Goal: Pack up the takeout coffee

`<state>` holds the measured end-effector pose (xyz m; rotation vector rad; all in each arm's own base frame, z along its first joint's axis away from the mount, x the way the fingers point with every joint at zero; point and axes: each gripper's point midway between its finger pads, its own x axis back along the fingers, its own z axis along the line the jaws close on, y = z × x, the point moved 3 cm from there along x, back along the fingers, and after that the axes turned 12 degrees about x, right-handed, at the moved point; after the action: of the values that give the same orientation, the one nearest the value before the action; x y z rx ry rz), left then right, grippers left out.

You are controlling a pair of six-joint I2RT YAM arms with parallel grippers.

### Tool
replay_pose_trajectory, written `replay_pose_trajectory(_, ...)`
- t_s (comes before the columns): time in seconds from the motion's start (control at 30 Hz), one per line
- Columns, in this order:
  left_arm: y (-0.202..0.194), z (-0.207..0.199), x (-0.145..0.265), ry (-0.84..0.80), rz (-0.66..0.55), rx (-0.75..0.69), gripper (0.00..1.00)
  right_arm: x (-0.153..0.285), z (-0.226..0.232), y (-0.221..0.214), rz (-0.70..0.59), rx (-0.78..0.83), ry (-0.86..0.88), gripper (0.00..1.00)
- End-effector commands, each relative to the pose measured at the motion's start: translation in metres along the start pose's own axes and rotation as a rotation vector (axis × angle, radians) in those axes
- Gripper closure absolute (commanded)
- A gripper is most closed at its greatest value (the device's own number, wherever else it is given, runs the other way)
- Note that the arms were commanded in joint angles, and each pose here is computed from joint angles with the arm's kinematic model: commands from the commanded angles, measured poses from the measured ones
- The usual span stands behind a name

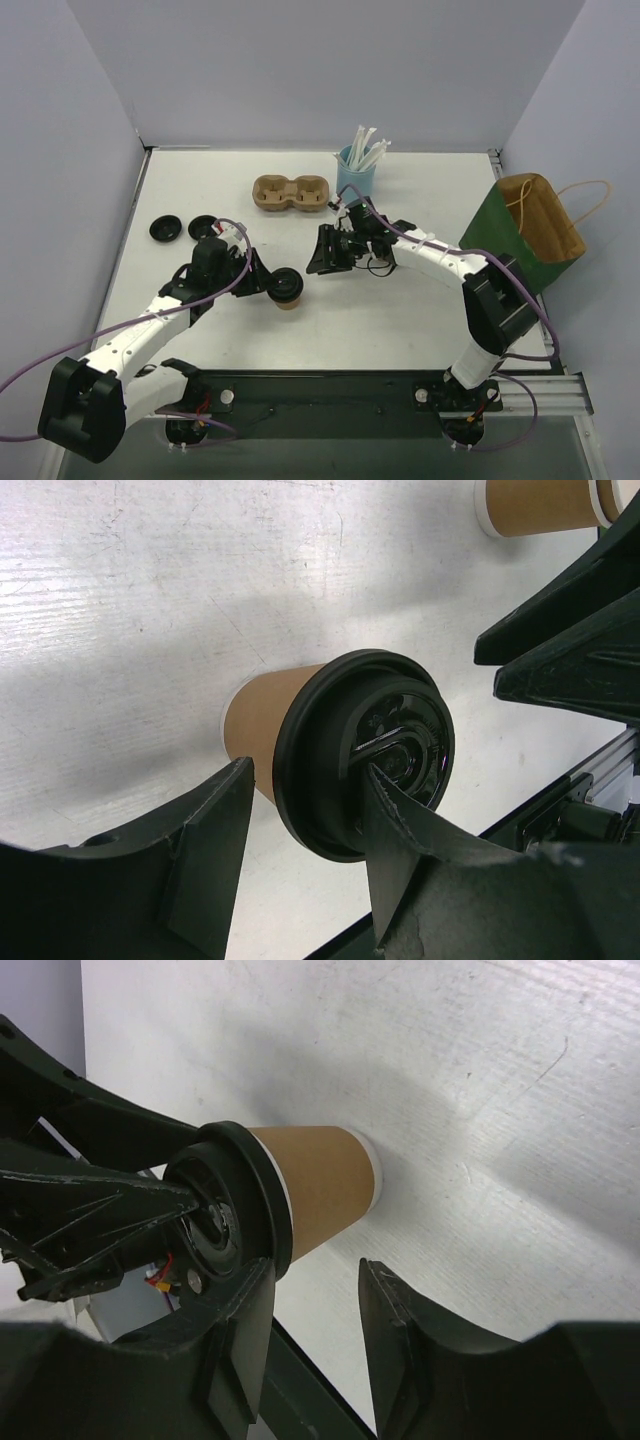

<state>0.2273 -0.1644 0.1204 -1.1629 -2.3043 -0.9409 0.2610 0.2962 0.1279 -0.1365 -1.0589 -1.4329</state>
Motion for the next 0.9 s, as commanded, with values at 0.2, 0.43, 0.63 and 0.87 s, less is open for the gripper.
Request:
replay_pose_trajectory(0.2, -0.007, 0.019, -0.005, 0.088, 0.026, -0.026, 0.45, -0.021, 0.019, -0.007, 0.043, 0.009, 0.103, 0.63)
replay_pose_trajectory(0.43, -0.009, 0.021, -0.007, 0.099, 0.035, -0.031, 0.45, -0.027, 0.020, -0.009, 0.040, -0.004, 0.130, 0.66)
replay_pose_trajectory(0.63, -0.009, 0.021, -0.007, 0.096, 0.033, -0.029, 0.45, -0.029, 0.018, -0.011, 0.050, -0.010, 0.110, 0.70)
replay_pose_trajectory(0.87, -0.021, 0.033, -0.014, 0.120, 0.056, -0.016, 0.46, -0.044, -0.013, -0.052, 0.100, -0.064, 0.016, 0.81)
